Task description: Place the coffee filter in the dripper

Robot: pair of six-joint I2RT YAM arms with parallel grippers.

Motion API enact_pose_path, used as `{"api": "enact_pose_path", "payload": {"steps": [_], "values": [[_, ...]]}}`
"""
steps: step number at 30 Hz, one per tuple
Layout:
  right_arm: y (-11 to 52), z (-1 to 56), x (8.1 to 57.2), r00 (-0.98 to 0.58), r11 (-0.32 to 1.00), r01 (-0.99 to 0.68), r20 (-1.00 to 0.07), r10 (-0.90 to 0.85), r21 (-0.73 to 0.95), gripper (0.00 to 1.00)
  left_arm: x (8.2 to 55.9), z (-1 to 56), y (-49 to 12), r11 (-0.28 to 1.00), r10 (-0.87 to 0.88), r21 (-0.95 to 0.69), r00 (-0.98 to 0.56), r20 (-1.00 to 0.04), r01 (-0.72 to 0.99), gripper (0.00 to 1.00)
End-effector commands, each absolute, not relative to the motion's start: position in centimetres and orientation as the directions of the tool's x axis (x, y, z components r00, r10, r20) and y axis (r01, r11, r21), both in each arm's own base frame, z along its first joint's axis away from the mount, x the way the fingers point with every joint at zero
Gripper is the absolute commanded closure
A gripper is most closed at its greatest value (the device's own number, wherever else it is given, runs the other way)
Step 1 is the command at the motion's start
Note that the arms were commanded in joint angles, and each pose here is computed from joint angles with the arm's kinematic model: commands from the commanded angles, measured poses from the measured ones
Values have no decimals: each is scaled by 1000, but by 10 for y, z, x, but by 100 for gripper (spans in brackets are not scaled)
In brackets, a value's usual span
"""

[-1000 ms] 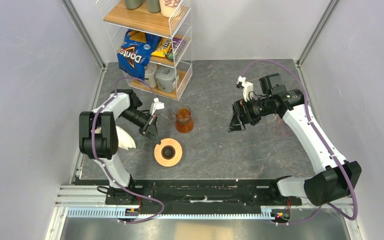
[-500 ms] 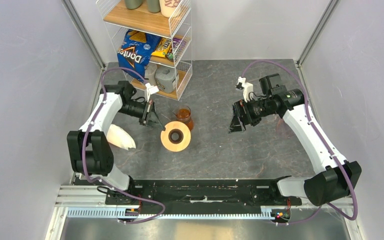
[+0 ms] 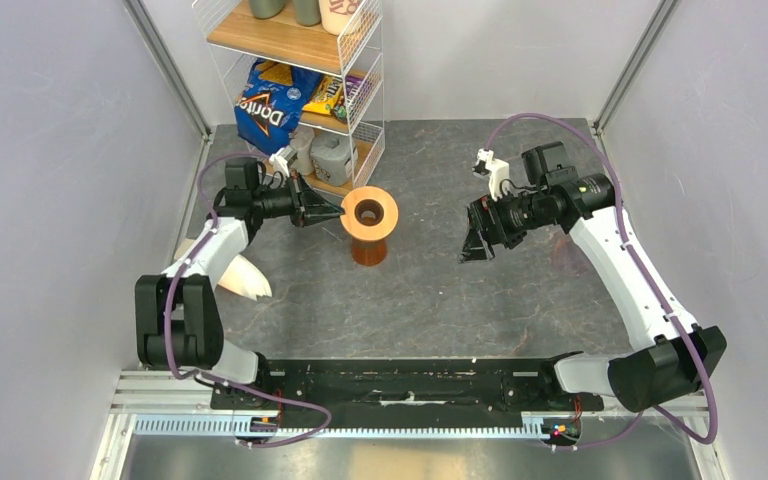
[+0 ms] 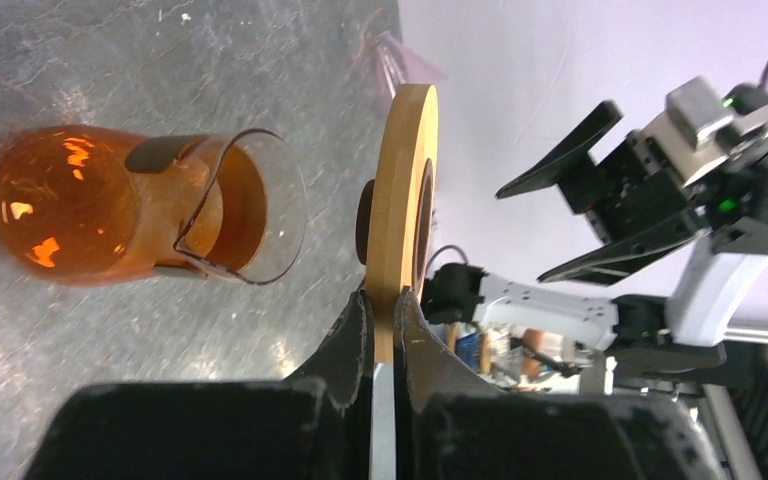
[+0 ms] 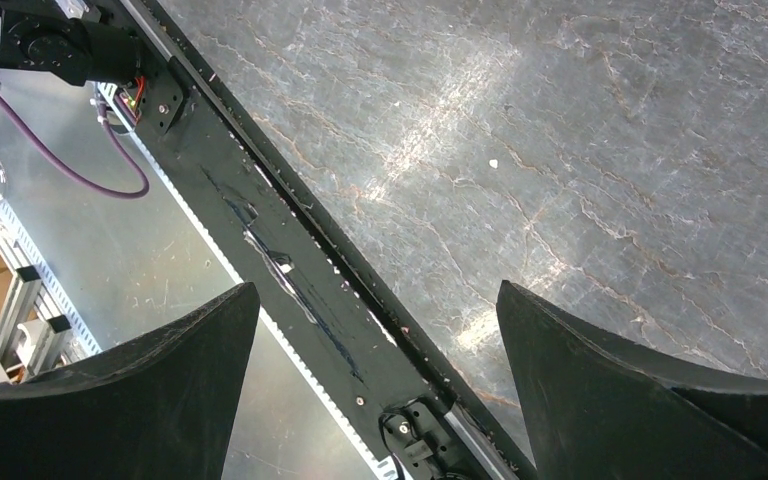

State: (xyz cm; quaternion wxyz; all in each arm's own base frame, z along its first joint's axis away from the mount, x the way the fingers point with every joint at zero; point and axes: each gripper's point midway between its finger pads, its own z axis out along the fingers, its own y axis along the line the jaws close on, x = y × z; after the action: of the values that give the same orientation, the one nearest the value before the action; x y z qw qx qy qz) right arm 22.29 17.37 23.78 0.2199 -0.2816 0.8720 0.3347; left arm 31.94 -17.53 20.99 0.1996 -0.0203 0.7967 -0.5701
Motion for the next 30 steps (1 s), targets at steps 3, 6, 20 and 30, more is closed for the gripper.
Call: {"api": "enact_pose_path", "payload": {"steps": [3,6,20,30], "values": [[169,252,222,-704,615,-670,-617,-351,416,3,336,234,-178,207,-329,-957,-907,-262,201,98],[170,251,222,-707,609,-671,-614,-352,423,3,337,226,-175,215,-337,-958,-906,-255,189,98],[171,252,221,-703,607,-674,-618,-351,421,3,337,189,-159,264,-334,-958,-920,-203,116,98],[171,252,221,-706,606,-671,-616,-348,427,3,336,175,-159,273,-319,-957,-930,-184,96,98]]}}
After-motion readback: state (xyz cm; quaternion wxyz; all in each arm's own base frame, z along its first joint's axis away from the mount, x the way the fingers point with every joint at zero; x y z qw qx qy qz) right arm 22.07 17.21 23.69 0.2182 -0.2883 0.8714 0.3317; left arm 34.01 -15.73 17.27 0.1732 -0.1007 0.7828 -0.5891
